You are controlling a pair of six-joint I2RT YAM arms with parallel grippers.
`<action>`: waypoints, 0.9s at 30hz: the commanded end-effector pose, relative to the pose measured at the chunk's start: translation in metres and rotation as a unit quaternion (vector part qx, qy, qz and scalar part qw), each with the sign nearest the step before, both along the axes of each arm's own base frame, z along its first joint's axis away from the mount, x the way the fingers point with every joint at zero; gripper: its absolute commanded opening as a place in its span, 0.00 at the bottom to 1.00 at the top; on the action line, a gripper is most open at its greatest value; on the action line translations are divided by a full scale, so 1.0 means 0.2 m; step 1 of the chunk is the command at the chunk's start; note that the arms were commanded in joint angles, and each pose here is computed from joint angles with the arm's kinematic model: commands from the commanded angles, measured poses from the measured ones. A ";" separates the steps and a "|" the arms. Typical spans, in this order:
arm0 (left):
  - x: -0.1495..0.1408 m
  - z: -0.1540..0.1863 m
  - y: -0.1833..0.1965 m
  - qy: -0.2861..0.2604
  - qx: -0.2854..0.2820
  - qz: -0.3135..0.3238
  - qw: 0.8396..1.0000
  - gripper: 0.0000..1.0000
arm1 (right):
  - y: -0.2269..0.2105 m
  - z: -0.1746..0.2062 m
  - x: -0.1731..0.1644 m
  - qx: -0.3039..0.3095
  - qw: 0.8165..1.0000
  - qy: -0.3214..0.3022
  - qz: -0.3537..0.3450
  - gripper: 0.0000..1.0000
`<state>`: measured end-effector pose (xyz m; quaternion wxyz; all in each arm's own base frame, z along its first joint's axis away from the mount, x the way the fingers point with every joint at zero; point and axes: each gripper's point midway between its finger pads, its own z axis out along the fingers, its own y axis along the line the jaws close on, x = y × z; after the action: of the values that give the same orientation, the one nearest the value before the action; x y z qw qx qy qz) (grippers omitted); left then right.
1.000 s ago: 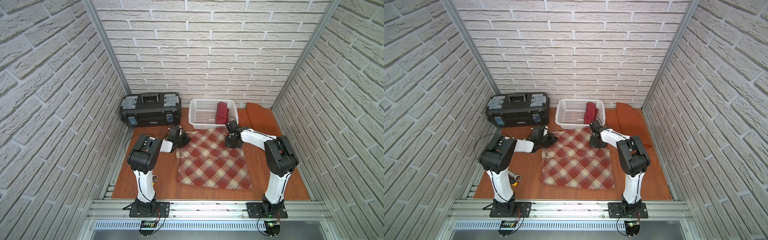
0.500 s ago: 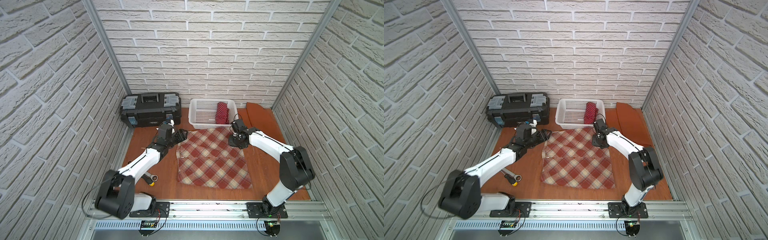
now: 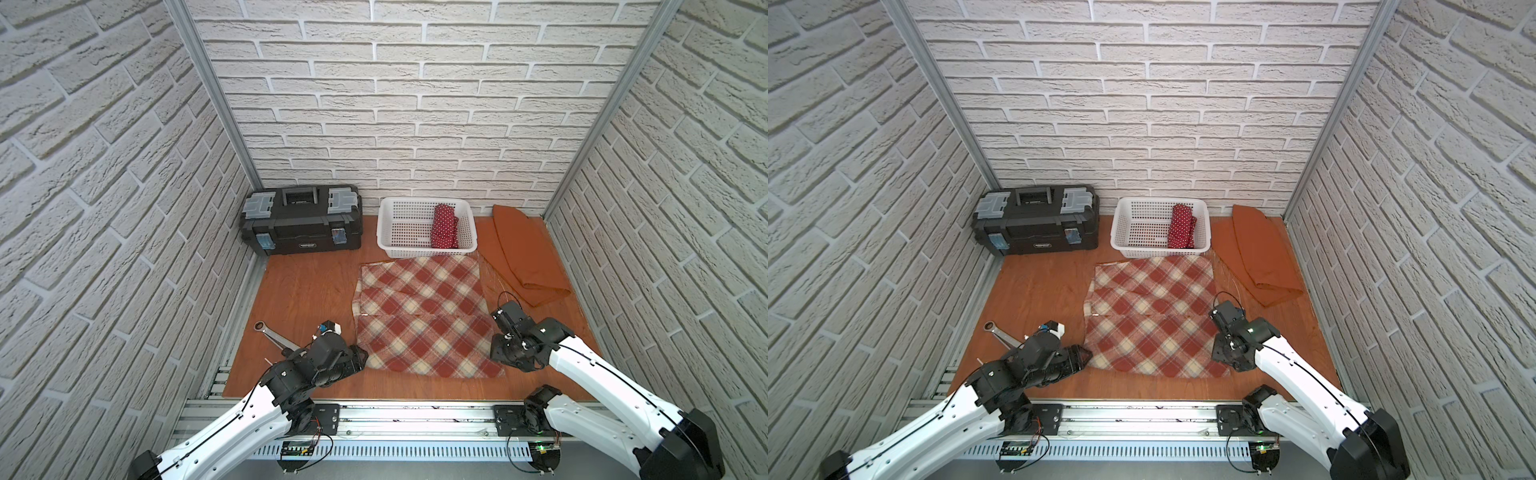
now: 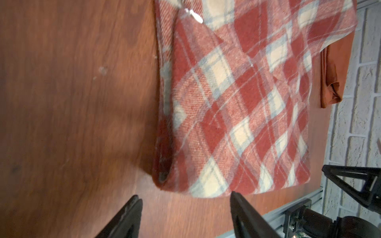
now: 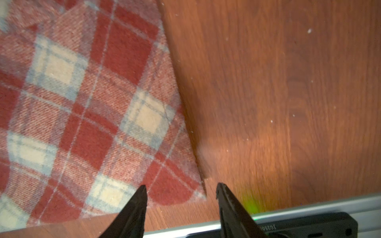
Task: Roll up the skirts
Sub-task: Fold the skirt at the center of the board.
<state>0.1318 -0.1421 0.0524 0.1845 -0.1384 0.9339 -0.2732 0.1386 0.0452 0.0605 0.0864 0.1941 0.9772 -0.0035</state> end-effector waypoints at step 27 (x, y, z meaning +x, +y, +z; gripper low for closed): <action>0.00 -0.18 0.05 0.057 0.069 0.043 0.995 0.00 | 0.14 -0.25 -0.18 0.068 0.993 0.093 -0.037 0.02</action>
<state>0.1441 -0.1453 0.0278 0.1689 -0.1771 0.9447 -0.2184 0.1099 0.0735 0.0127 -0.0169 0.2324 0.9717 0.0388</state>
